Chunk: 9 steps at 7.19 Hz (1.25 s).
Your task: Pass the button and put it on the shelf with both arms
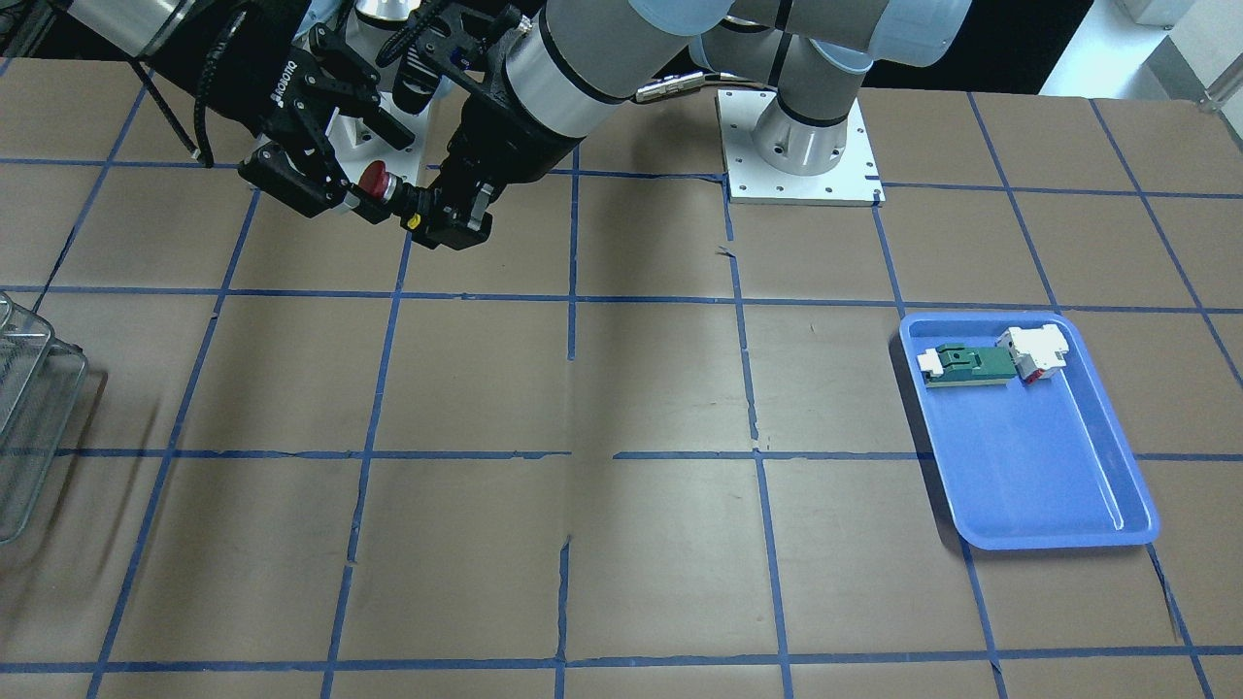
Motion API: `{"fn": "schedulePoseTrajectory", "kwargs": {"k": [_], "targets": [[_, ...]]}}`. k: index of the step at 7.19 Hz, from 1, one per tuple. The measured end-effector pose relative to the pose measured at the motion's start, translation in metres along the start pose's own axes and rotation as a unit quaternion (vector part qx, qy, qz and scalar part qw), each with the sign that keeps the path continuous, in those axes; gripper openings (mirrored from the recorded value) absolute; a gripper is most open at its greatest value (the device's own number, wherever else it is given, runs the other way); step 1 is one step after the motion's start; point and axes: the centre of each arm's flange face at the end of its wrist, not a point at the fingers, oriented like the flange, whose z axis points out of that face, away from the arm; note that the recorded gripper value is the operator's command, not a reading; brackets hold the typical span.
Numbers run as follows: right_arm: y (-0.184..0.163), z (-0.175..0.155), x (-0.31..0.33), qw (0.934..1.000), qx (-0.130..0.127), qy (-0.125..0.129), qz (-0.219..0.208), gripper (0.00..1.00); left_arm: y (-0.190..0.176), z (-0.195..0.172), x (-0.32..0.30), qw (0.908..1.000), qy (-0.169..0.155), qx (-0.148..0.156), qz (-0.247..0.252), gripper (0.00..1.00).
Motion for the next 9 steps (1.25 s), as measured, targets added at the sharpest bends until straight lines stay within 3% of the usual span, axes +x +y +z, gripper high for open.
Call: {"fn": "schedulePoseTrajectory", "kwargs": {"k": [1,3,4,7,9], "targets": [[-0.0002,-0.0004,0.0001,1.0000,0.000,0.001,-0.003,0.10,-0.0004,-0.0007,0.0006,1.0000,-0.001,0.000,0.000,0.00],[-0.0005,-0.0008,0.0002,1.0000,0.000,0.003,-0.006,0.05,-0.0024,-0.0030,0.0024,1.0000,-0.002,0.002,0.000,0.00],[-0.0006,-0.0007,0.0003,1.0000,0.000,0.003,-0.007,0.00,-0.0035,-0.0051,0.0035,1.0000,-0.003,0.003,0.002,0.50],[-0.0019,-0.0026,0.0003,1.0000,-0.001,0.004,-0.007,0.00,-0.0075,-0.0098,0.0018,0.9995,-0.023,0.006,0.020,0.55],[-0.0022,-0.0030,0.0005,1.0000,-0.001,0.003,-0.006,0.00,-0.0083,-0.0106,0.0013,0.9993,-0.028,0.006,0.023,0.79]]}}
